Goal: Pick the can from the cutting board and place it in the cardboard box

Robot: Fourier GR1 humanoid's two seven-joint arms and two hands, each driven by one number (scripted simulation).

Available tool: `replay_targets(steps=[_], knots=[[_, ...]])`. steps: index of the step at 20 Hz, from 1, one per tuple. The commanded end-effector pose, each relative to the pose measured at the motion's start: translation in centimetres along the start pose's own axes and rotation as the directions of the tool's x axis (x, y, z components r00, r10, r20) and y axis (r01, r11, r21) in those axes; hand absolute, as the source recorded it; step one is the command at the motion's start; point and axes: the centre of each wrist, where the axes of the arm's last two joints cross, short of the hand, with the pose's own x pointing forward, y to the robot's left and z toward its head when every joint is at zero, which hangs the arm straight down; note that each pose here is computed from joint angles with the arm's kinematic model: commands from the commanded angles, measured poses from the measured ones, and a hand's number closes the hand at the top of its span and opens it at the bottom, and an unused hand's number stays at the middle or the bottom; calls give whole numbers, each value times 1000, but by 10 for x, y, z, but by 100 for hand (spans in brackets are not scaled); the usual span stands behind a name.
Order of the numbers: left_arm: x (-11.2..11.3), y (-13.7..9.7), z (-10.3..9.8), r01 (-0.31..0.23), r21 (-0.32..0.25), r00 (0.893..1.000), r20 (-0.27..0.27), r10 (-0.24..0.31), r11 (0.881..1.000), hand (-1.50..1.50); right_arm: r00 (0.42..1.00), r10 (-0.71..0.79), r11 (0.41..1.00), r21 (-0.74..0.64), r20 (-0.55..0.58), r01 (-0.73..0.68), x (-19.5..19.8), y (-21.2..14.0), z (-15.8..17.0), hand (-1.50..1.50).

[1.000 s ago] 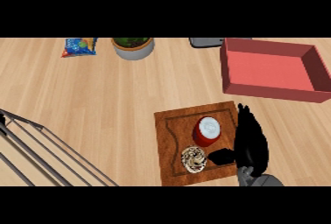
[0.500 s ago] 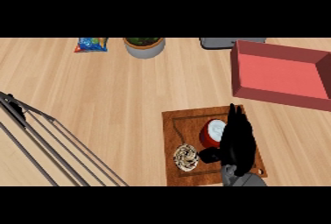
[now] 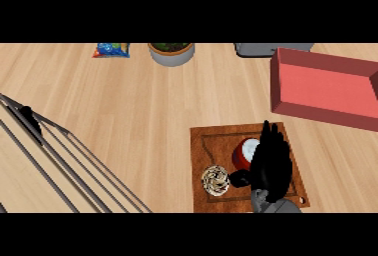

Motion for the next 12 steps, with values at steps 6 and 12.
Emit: replay_targets(steps=[6, 12], knots=[[41, -79, -6, -7, -326, 975, 207, 78, 945, 0, 984, 7, 999, 46, -176, 1, -2, 4, -6, -150], [39, -85, -6, -14, -336, 975, 203, 87, 942, 0, 979, 22, 997, 75, -201, -7, -10, 11, -6, -150]])
